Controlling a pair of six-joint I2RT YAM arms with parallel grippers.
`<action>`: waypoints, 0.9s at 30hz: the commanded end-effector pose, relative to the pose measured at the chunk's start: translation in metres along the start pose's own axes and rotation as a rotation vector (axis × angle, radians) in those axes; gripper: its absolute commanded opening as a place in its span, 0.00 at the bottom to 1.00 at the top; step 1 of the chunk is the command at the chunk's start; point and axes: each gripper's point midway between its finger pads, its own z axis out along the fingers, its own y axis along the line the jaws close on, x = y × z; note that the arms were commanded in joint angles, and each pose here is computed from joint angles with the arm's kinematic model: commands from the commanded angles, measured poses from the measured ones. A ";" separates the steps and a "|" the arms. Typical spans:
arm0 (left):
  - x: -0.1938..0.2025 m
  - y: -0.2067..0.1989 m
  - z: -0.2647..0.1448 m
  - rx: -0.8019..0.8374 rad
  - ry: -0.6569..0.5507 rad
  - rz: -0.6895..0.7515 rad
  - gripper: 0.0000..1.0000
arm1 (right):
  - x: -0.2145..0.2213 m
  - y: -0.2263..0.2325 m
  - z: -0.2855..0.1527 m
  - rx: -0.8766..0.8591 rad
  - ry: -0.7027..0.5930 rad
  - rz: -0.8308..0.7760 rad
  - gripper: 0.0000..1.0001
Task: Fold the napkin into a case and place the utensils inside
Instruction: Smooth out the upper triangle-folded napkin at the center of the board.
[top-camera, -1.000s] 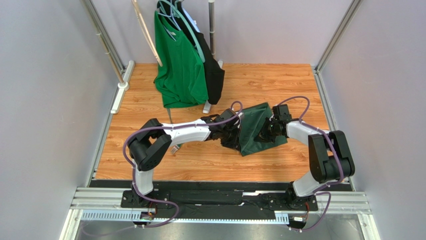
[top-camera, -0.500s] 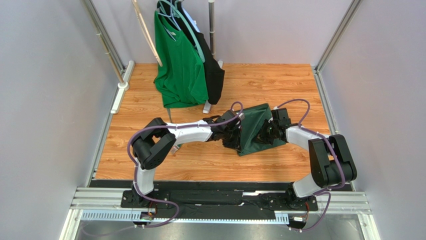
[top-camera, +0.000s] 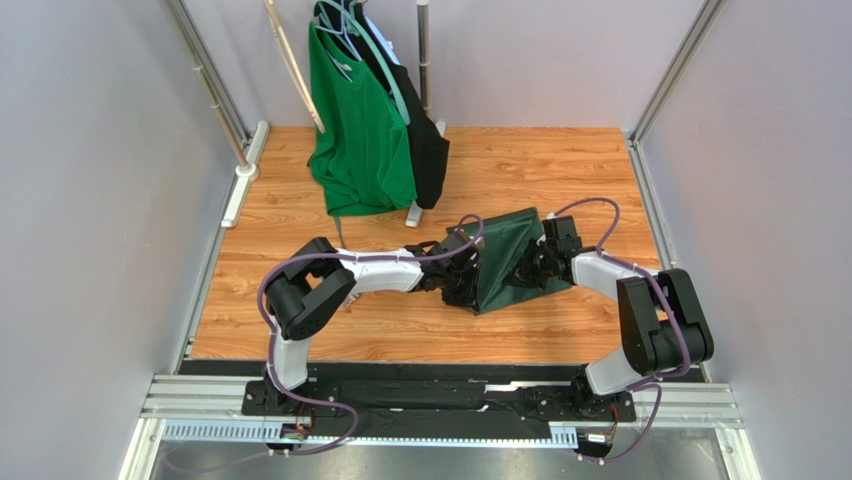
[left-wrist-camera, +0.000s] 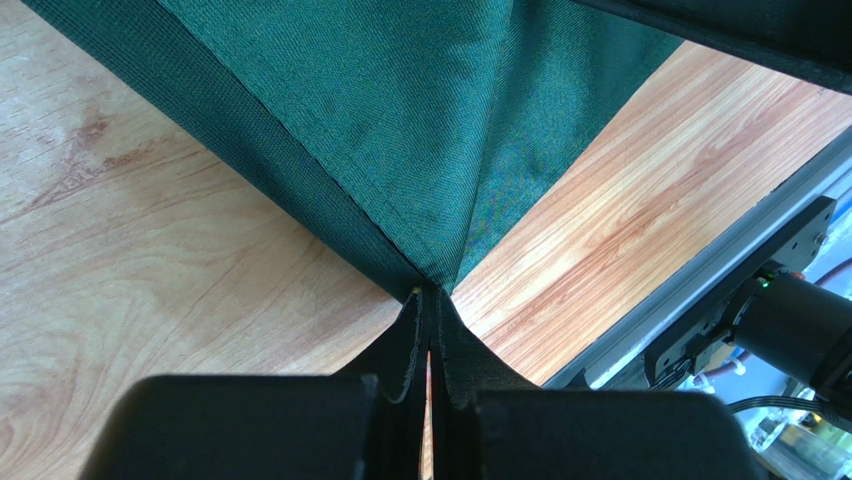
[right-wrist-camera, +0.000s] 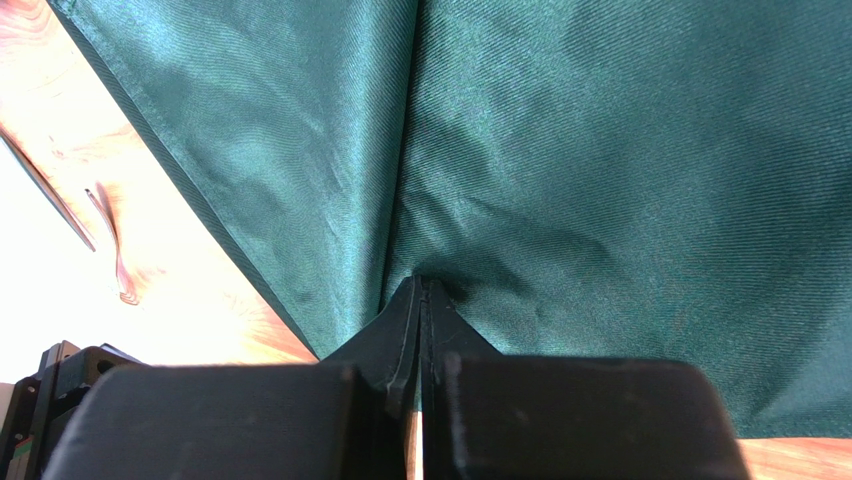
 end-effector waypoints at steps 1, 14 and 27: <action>-0.012 -0.014 -0.016 0.024 -0.058 0.032 0.00 | -0.004 -0.004 0.002 0.026 -0.020 -0.036 0.00; -0.046 -0.036 -0.063 0.060 -0.152 0.068 0.01 | -0.005 -0.001 0.002 0.012 -0.010 -0.052 0.00; -0.012 -0.005 0.004 0.104 -0.021 0.002 0.00 | -0.011 0.013 0.001 -0.028 0.002 -0.074 0.00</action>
